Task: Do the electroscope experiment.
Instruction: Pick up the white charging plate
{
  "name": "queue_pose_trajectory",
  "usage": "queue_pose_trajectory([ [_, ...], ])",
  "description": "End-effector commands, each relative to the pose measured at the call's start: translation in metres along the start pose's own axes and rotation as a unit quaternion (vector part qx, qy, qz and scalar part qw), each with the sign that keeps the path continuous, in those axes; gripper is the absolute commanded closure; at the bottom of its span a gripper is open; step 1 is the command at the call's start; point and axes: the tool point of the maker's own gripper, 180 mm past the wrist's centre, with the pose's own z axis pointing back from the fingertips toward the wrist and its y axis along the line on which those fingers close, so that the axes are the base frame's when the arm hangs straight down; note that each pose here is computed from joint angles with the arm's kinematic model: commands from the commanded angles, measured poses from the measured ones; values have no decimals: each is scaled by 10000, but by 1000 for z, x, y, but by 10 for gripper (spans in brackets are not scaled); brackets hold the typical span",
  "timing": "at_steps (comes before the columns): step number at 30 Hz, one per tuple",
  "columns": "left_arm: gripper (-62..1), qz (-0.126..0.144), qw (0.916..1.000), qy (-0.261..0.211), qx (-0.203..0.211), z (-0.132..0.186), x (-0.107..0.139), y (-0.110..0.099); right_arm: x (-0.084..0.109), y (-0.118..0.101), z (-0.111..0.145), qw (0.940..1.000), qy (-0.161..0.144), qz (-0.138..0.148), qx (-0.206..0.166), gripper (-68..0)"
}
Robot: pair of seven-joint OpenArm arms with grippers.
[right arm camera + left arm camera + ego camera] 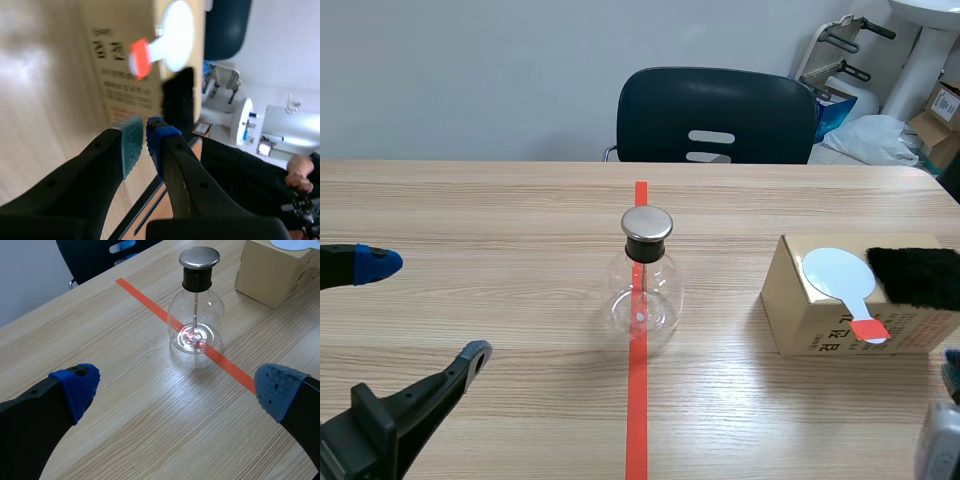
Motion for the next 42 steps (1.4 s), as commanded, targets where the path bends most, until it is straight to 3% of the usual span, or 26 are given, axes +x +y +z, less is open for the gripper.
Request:
queue_pose_trajectory([
  [1,-623,-39,9998,-182,2,0,11,0,-3,-7,-4,9998,-29,94,-200,-51],
  [5,-623,-38,9998,-182,4,0,11,0,-4,-20,-7,9961,-75,121,-874,-91],
  [8,-623,-39,9998,-186,4,0,11,0,-8,-27,-12,9919,41,204,-1254,-214],
  [15,-623,-39,9998,-186,2,0,11,0,-11,-21,-27,9850,217,553,-1622,-515],
  [18,-623,-39,9998,-186,2,0,11,0,-9,-14,-35,9822,224,686,-1734,-601],
  [21,-623,-39,9998,-186,2,0,11,0,-5,-8,-43,9801,160,813,-1802,-622],
  [27,-623,-39,9998,-186,2,0,11,0,1,4,-63,9822,20,793,-1702,-622],
  [42,-623,-37,9998,-186,3,0,11,0,10,-6,-81,9796,-239,807,-1826,-621],
])
